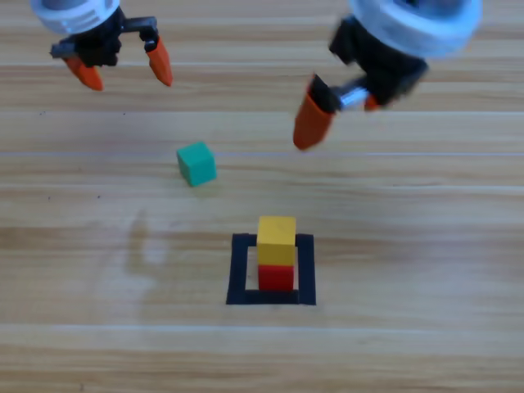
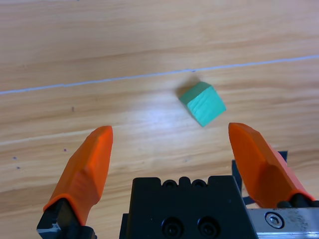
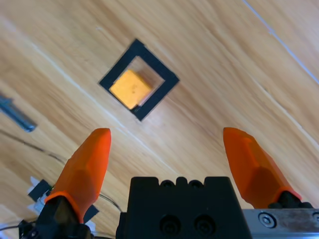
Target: Stack the blocks in the rectangular block: red at the bottom, yellow in the middle, green on top
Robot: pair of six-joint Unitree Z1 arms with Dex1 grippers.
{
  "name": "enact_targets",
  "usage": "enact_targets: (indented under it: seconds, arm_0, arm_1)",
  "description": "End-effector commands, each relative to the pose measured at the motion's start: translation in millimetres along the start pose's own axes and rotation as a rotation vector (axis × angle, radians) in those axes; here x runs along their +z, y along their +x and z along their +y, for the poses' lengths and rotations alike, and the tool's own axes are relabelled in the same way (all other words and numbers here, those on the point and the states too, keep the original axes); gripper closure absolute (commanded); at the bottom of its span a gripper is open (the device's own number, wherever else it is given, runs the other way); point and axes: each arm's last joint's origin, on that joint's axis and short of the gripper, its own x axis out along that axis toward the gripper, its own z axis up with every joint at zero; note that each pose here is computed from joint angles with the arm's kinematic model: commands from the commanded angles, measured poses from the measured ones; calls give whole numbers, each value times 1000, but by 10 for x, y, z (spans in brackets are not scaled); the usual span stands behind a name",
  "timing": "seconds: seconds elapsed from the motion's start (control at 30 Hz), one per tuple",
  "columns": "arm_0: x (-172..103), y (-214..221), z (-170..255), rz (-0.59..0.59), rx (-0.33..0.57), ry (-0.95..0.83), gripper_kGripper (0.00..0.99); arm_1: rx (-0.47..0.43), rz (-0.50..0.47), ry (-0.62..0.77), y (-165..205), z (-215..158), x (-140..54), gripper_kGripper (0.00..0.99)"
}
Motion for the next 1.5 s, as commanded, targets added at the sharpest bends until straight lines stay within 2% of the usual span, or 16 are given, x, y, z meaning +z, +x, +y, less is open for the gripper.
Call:
enact_targets:
  seconds: [0.03, 0.2, 0.33, 0.5, 0.9, 1.5]
  arm_0:
    - [100, 465, -609, 59, 32, -73, 0]
    - [-48, 580, -1042, 47, 45, -139, 0]
    - [-180, 777, -1402, 47, 79, -190, 0]
    - [-274, 847, -1519, 26, 129, -245, 0]
    - [-186, 744, -1354, -46, 210, -358, 0]
    - [-38, 1206, -941, 53, 303, -508, 0]
  arm_1:
    - [176, -446, -78, -814, -515, -1093, 0]
    - [163, -337, -214, -445, -511, -1168, 0]
    - [207, -262, -296, -169, -463, -1116, 0]
    - [284, -221, -346, -3, -338, -1079, 0]
    - [310, -214, -366, -29, -316, -1216, 1]
    - [357, -214, -366, -31, -297, -1245, 1]
